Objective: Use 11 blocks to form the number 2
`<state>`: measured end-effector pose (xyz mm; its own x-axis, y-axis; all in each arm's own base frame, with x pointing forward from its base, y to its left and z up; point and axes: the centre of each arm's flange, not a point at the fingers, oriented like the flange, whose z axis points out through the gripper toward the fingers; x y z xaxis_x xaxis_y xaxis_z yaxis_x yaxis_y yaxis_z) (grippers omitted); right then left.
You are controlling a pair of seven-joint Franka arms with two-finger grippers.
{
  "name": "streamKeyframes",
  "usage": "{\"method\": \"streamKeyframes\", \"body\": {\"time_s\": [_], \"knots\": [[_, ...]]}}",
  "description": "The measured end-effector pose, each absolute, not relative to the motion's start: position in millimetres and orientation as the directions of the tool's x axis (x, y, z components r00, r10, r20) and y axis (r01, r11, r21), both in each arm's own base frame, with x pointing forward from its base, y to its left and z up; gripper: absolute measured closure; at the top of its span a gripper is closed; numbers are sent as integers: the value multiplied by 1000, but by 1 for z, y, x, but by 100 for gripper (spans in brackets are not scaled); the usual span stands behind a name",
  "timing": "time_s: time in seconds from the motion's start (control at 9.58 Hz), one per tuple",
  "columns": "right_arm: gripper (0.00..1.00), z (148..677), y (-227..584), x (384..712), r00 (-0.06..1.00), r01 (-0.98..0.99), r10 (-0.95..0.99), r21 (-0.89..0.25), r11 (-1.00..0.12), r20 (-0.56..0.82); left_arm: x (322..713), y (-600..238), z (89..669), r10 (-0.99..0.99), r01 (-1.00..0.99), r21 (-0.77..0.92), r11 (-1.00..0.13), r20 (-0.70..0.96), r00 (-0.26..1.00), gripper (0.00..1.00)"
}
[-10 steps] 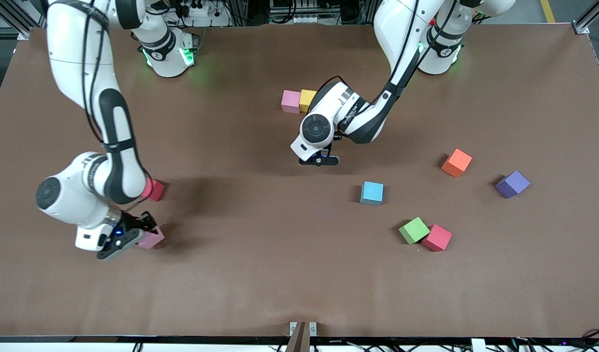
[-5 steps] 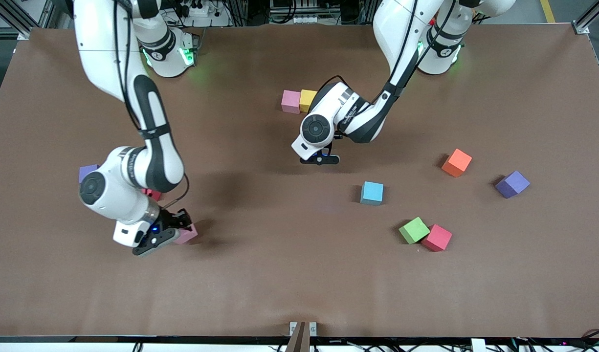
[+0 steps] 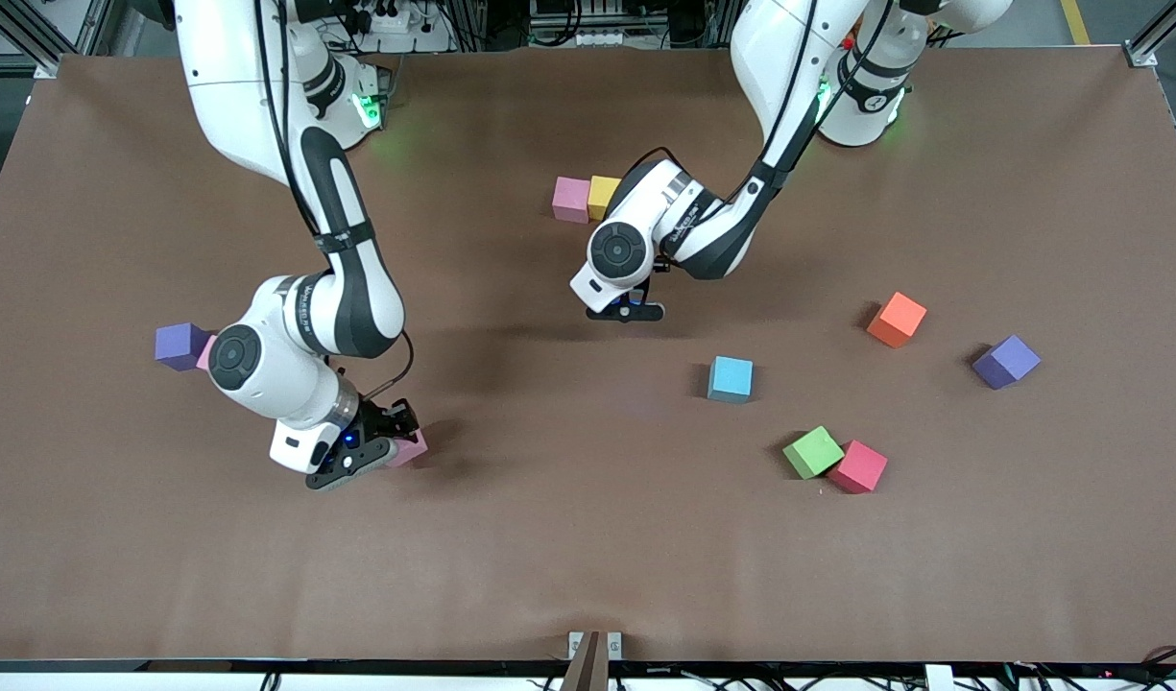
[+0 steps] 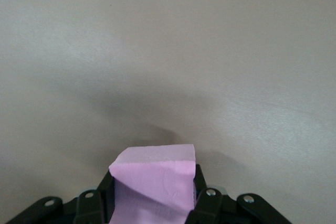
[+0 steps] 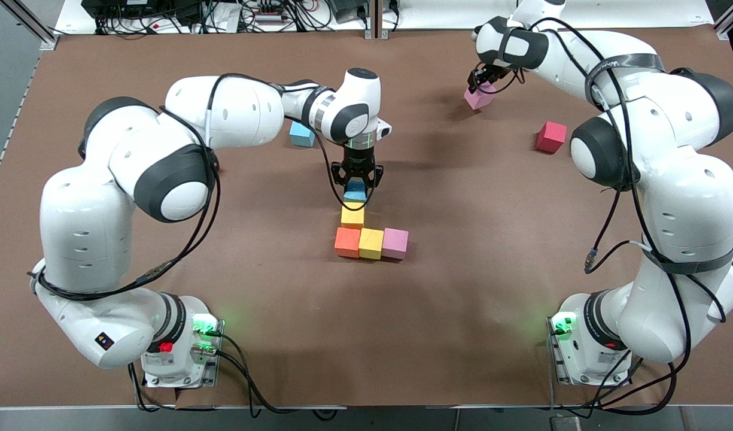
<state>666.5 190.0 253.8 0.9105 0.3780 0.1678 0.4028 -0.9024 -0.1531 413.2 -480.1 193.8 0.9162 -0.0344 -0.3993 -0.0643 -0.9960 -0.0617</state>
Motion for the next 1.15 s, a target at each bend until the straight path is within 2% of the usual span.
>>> {"method": "streamKeyframes", "body": {"time_s": [1.15], "knots": [[42,270,259,640,943,330,312,-214,-919,112,409,-481,192,-20,-54,-72,-996,-403,915,44]]}}
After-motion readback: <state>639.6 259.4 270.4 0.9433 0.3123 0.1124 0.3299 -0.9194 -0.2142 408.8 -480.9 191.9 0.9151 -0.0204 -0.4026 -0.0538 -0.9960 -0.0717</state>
